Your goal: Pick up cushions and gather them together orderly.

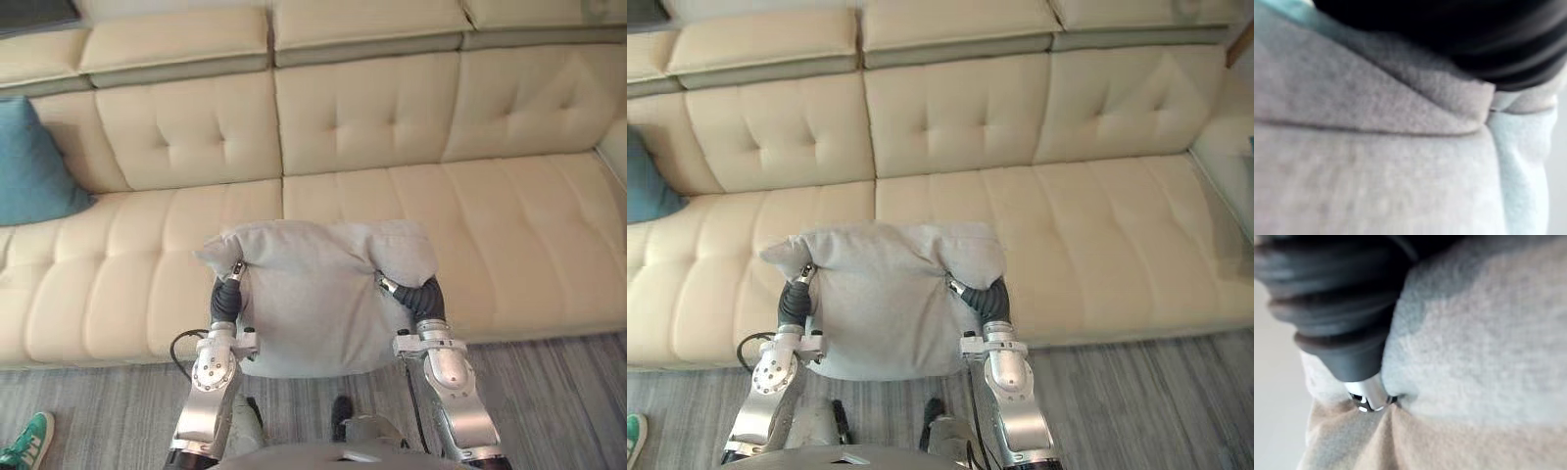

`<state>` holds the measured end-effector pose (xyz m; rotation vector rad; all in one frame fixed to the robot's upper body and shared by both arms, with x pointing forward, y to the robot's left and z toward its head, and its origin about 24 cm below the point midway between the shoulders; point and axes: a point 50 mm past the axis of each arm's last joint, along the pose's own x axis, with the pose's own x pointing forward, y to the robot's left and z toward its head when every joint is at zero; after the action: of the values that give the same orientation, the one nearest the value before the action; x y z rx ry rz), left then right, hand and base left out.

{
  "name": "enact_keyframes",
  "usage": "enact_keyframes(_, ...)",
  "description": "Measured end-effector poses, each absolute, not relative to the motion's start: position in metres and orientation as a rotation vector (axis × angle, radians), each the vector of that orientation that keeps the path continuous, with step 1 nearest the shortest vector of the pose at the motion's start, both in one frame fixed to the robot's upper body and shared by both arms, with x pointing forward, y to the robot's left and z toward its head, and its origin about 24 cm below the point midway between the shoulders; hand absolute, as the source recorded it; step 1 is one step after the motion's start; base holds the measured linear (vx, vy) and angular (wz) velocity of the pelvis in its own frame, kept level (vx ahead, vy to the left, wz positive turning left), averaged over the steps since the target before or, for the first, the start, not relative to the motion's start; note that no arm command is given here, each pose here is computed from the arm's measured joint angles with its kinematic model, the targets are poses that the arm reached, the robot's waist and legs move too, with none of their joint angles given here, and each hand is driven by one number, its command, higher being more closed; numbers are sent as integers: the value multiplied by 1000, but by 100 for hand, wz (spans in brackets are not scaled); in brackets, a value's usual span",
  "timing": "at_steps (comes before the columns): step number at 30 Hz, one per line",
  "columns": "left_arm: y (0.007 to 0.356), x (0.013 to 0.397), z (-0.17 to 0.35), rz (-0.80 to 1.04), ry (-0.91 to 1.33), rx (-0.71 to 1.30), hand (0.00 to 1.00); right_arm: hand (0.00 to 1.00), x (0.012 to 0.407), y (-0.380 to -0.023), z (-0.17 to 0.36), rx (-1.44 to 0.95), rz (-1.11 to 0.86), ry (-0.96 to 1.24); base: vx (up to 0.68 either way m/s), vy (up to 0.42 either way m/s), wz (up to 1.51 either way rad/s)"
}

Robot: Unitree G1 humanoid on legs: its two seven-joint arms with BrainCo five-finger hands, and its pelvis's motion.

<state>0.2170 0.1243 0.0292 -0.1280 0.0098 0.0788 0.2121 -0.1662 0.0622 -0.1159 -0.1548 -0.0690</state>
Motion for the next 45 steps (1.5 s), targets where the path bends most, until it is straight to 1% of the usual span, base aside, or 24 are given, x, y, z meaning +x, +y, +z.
enact_keyframes(3,120,216,31,65,2,-131,100,100,207,-171,61,-109,-101,-145,150,294,29)
enact_keyframes(5,125,216,32,63,-3,-107,100,100,206,-165,57,-61,-118,-131,100,216,29)
enact_keyframes(7,134,212,27,74,16,-71,100,100,208,-159,46,-36,-118,-87,77,183,15)
enact_keyframes(14,138,210,21,72,40,-44,100,100,223,-154,33,-47,-87,-37,-23,63,-6)
enact_keyframes(17,140,215,24,73,25,-35,100,100,229,-152,37,-47,-82,-57,-76,37,-18)
enact_keyframes(19,146,220,29,95,3,-15,100,100,241,-145,45,-50,-61,-91,-118,36,-37)
enact_keyframes(20,150,231,39,129,-42,-10,100,100,255,-138,59,-48,-46,-149,-128,39,-31)
enact_keyframes(21,151,236,44,136,-64,-9,100,100,259,-136,65,-47,-41,-174,-199,61,-32)
enact_keyframes(23,153,265,67,157,-158,28,100,100,288,-127,91,-47,-55,-265,-179,50,-15)
enact_keyframes(25,156,286,87,169,-228,65,100,100,305,-121,115,-47,-67,-341,-133,40,-8)
enact_keyframes(27,158,313,122,194,-335,90,100,100,321,-114,155,-43,-89,-464,-139,40,-12)
enact_keyframes(31,158,343,178,235,-484,118,100,100,340,-112,205,-9,-155,-589,-89,13,-6)
enact_keyframes(36,149,367,253,283,-648,111,100,100,351,-122,272,96,-288,-741,-60,-7,3)
enact_keyframes(37,149,374,288,298,-709,119,100,100,355,-122,301,142,-319,-791,-96,-18,0)
enact_keyframes(38,147,374,316,305,-766,118,100,100,353,-120,324,177,-333,-835,-127,-32,-1)
enact_keyframes(39,145,372,332,309,-805,111,100,100,351,-120,336,201,-342,-864,-109,-28,2)
enact_keyframes(40,141,365,361,321,-883,101,100,100,345,-119,355,239,-361,-917,-74,-18,1)
enact_keyframes(41,137,361,377,322,-920,93,100,100,341,-121,365,267,-376,-941,-48,-8,3)
enact_keyframes(45,131,347,411,326,-1017,67,100,100,331,-119,389,332,-408,-1003,-4,3,2)
